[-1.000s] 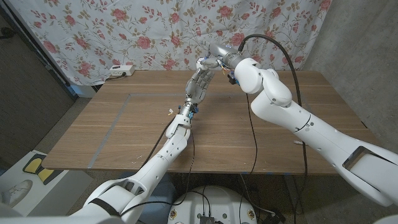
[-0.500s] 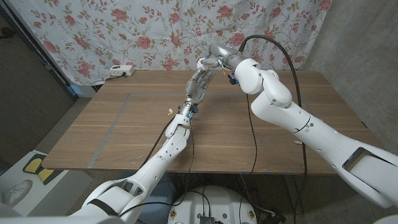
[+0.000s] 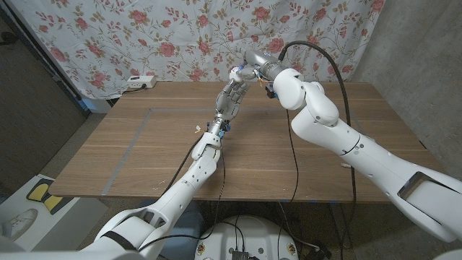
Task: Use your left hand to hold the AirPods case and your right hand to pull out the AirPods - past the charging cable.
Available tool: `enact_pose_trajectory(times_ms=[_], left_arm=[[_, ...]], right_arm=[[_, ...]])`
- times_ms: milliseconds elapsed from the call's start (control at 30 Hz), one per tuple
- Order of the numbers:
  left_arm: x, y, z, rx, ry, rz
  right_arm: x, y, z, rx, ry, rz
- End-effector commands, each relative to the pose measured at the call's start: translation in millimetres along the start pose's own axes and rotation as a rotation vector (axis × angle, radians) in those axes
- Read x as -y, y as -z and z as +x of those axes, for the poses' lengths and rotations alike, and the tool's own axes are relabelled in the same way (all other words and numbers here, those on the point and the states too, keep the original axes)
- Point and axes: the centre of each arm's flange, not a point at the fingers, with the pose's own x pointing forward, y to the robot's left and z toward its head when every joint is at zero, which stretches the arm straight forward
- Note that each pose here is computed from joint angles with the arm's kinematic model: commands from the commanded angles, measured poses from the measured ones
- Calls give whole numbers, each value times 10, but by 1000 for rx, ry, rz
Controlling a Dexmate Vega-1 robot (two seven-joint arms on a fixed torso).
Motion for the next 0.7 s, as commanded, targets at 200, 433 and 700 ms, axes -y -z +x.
enact_pose_trajectory(times_ms=[200,433,700], left_arm=[[21,7,-12,-4,10,-5],[21,6,-27,-2,2,-7],[6,-5,-48,0,-3,-4]], right_arm=[[-28,14,-45,0,23,10],[-24,17,-73,1,44,19],[-29,32,-100,12,80,38]])
